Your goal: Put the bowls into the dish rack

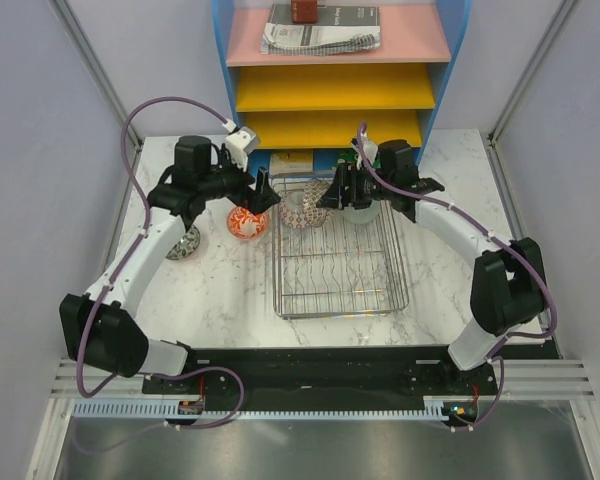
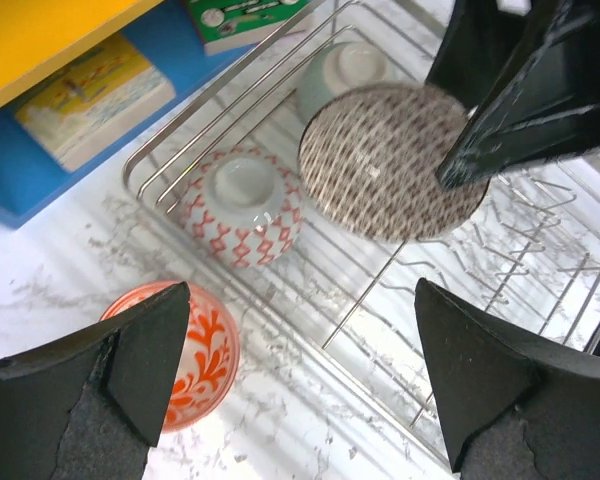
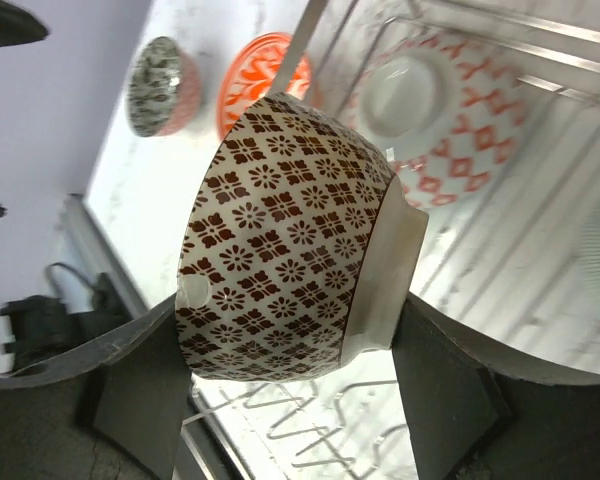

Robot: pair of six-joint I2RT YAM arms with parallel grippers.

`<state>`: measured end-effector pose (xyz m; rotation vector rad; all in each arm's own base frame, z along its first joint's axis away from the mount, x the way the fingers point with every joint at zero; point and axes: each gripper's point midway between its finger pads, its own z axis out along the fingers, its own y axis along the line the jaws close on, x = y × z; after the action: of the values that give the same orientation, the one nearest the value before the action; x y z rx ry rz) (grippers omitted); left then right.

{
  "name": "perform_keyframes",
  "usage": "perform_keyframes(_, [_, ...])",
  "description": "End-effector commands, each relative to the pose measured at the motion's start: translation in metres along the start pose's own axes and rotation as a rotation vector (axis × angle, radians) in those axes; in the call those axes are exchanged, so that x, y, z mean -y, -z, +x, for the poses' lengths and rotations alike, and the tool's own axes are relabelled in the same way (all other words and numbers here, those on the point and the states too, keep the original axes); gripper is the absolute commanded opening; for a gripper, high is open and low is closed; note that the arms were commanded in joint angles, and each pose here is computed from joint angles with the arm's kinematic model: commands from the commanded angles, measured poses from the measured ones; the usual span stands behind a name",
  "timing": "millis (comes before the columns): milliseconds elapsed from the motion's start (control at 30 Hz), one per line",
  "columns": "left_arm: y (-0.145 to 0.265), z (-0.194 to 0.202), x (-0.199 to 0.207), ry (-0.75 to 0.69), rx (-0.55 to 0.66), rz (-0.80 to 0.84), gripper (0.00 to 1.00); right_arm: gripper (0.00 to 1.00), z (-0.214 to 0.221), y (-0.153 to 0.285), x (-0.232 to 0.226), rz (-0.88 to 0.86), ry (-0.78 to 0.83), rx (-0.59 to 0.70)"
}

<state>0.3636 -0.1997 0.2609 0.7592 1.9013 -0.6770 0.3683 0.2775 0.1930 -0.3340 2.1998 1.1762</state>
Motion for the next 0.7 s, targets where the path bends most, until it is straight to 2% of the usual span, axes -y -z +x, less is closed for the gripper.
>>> perform_keyframes(0, [0.030, 0.012, -0.013, -0.033, -0.053, -0.110, 1.00, 0.00, -0.035, 0.031, 0.001, 0.163, 0.293, 0.011])
perform_keyframes(67, [0.037, 0.020, -0.015, -0.022, -0.079, -0.127, 1.00, 0.00, -0.025, 0.035, 0.013, 0.239, 0.311, -0.067])
perform_keyframes(433, [0.079, 0.071, -0.042, 0.069, -0.222, -0.341, 1.00, 0.00, -0.014, 0.042, 0.035, 0.569, 0.723, -0.274])
perform_keyframes(667, [0.101, 0.089, -0.053, 0.126, -0.239, -0.403, 1.00, 0.00, -0.016, 0.032, 0.043, 0.704, 0.862, -0.327])
